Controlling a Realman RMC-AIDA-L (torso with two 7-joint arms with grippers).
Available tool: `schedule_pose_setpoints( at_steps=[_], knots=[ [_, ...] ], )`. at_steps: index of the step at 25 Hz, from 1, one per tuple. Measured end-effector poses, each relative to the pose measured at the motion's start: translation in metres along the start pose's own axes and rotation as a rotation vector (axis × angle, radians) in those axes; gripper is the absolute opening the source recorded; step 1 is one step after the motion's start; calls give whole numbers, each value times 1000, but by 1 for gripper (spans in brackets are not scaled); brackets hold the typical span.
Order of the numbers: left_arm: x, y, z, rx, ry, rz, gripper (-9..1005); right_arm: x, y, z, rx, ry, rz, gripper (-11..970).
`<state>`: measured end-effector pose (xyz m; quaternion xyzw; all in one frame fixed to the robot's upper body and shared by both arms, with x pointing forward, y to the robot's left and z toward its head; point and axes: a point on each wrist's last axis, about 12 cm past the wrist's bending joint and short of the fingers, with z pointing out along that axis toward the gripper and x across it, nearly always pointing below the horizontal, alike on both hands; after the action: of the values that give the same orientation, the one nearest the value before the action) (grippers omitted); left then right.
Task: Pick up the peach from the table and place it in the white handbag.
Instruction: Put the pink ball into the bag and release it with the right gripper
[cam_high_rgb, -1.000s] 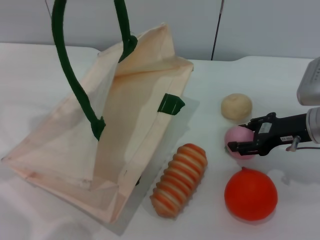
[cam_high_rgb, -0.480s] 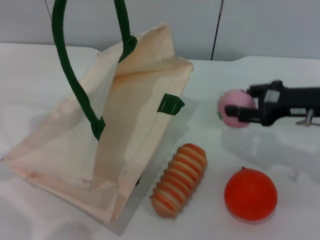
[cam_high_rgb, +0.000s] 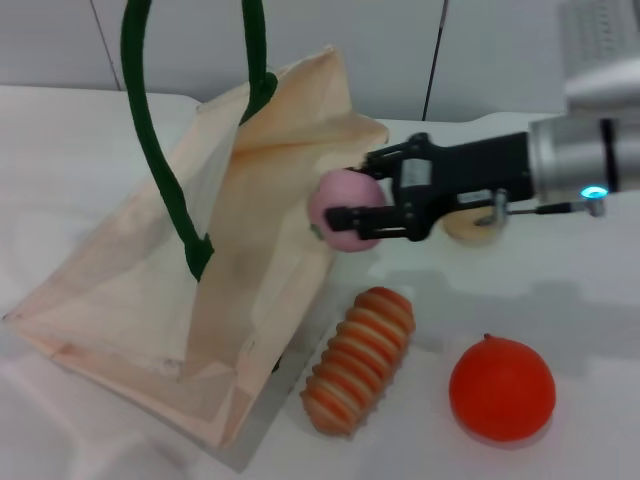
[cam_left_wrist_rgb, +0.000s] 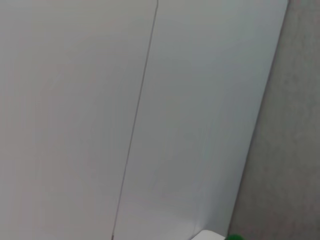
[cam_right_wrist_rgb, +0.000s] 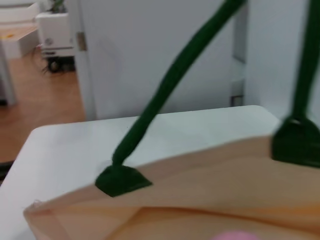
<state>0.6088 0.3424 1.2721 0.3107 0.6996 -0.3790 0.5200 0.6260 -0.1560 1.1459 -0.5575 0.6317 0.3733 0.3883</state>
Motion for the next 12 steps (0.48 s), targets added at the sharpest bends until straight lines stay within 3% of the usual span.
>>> schedule_pose_setpoints(
  at_steps=[12],
  knots=[
    [-7, -2, 10, 23, -3, 15, 233, -18, -8, 52, 49, 67, -21, 479]
  ],
)
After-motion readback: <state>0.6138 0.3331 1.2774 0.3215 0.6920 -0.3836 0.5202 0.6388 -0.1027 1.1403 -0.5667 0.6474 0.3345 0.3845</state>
